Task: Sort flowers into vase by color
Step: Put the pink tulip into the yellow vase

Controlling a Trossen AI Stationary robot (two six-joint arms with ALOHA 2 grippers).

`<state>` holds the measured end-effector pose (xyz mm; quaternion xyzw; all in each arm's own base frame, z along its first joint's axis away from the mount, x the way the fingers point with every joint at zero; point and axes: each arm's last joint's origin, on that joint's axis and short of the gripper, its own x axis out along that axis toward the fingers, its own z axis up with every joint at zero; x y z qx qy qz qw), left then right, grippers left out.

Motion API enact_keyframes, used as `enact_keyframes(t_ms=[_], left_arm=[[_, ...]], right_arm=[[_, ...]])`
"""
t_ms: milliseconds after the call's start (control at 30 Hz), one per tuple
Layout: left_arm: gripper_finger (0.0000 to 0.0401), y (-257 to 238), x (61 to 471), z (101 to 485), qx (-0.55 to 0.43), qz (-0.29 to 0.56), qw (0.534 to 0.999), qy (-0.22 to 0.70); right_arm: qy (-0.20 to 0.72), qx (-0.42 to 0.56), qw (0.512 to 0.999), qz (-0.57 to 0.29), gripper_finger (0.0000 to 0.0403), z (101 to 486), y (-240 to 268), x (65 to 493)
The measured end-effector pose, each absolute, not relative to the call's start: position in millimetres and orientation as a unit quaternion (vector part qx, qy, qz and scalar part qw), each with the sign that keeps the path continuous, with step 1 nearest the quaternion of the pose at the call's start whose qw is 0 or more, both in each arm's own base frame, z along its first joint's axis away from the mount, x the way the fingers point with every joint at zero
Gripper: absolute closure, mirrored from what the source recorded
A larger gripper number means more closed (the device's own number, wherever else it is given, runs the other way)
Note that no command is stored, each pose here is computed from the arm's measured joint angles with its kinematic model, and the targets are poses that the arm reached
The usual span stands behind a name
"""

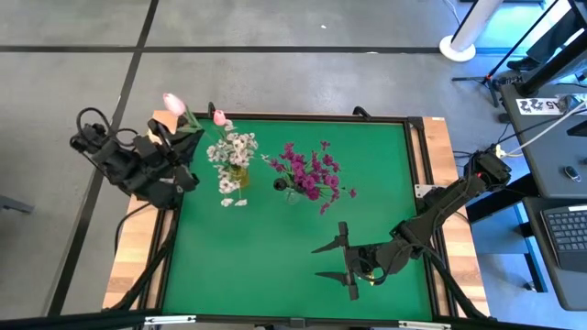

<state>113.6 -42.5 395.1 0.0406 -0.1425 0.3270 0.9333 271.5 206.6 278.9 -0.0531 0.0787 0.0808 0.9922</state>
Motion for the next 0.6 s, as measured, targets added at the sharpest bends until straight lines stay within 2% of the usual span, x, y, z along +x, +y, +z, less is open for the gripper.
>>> enact_keyframes(t_ms=[167,400,600], left_arm=[[0.0399,-45,111,400,0.033,0.315,0.937,-0.145],[0.0399,-49,119,385,0.06,0.331,0.939,-0.073],[0.0399,-45,126,379,0.06,0.339,0.936,-0.066]], right_arm=[[0.078,-0.053,0.992,0.081,0.0157,279,207,272],[0.078,-0.053,0.992,0.081,0.0157,279,207,272],[0.078,-0.053,0.992,0.081,0.0157,279,207,272]])
